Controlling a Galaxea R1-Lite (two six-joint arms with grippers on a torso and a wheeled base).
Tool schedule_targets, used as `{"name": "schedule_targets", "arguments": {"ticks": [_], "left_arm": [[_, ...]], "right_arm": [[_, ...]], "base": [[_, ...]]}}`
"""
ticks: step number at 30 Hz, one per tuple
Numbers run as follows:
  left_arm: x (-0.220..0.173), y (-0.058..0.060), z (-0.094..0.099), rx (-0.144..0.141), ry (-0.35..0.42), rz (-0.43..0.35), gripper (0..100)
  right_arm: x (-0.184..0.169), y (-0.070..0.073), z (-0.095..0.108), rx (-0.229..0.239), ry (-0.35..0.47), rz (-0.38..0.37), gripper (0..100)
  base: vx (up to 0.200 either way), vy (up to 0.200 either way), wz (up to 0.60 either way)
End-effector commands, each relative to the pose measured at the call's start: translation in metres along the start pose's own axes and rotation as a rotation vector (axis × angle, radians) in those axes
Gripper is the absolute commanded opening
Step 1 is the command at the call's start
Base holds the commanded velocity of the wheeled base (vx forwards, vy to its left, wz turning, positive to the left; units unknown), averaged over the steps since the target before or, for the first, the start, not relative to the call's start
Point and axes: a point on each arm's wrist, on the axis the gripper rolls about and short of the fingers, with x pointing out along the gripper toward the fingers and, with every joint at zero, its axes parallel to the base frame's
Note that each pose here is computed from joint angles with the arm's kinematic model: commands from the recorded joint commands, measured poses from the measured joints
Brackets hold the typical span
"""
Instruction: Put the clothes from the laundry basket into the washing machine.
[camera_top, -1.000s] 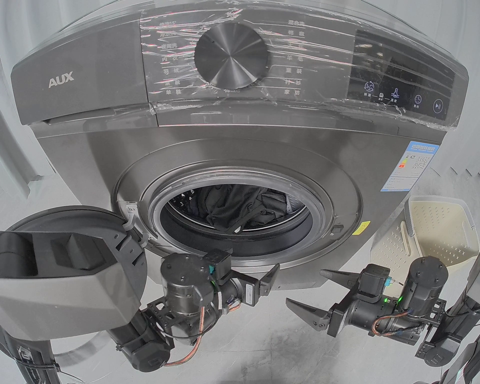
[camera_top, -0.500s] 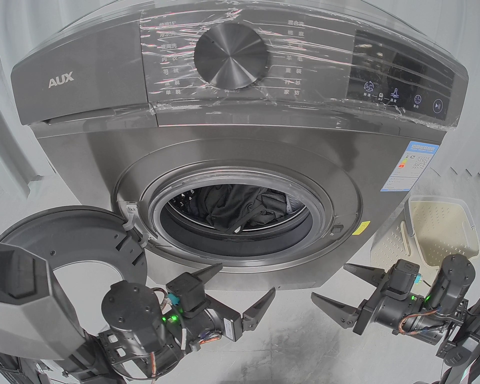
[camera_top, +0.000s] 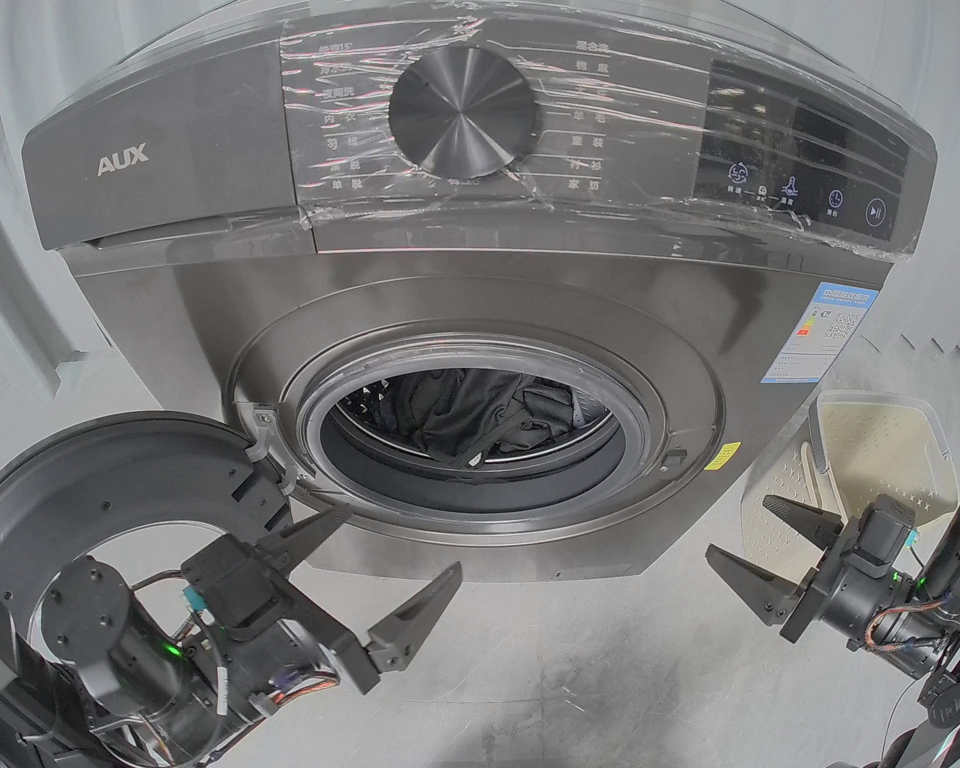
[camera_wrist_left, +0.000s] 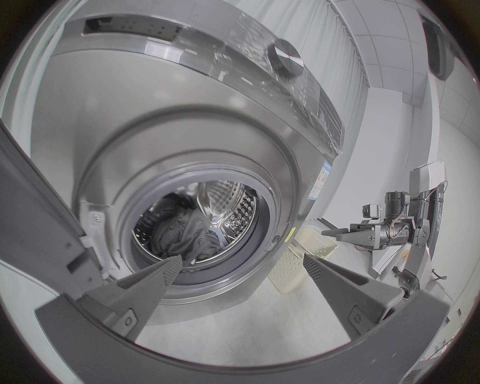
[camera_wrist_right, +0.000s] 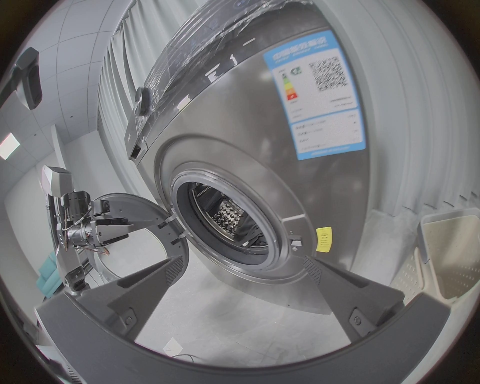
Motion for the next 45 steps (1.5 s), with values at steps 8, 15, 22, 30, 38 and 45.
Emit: {"name": "schedule_targets", "arguments": {"ticks": [8,15,22,30,38,45], "left_arm": [[-0.051,0.026,0.024,0.023,-0.122,0.104,100],[-0.086,0.034,0.036,0.056,-0.13,0.143,100],[-0.129,0.045,0.029,0.084,-0.061,0.247,100],[-0.184,0.048,0.011,0.088,-0.084,0.391,100],[-0.216,0.04,-0.023,0.095,-0.05,0.406,100],[-0.219,0.038,-0.035,0.089,0.003,0.556,100]], "right_arm": [[-0.055,-0.003,0.007,-0.003,0.023,-0.123,100],[-0.099,-0.007,0.001,-0.01,0.03,-0.21,100],[-0.142,-0.004,-0.014,-0.039,-0.022,-0.32,100],[-0.168,0.001,-0.035,-0.041,-0.061,-0.464,100],[-0.18,0.004,-0.053,-0.024,-0.064,-0.558,100],[-0.184,0.01,-0.061,-0.089,-0.097,-0.637,100]], "base": [[-0.2,0.0,0.0],[-0.2,0.0,0.0],[-0.114,0.0,0.0],[-0.125,0.0,0.0],[-0.025,0.0,0.0],[0.0,0.0,0.0]]}}
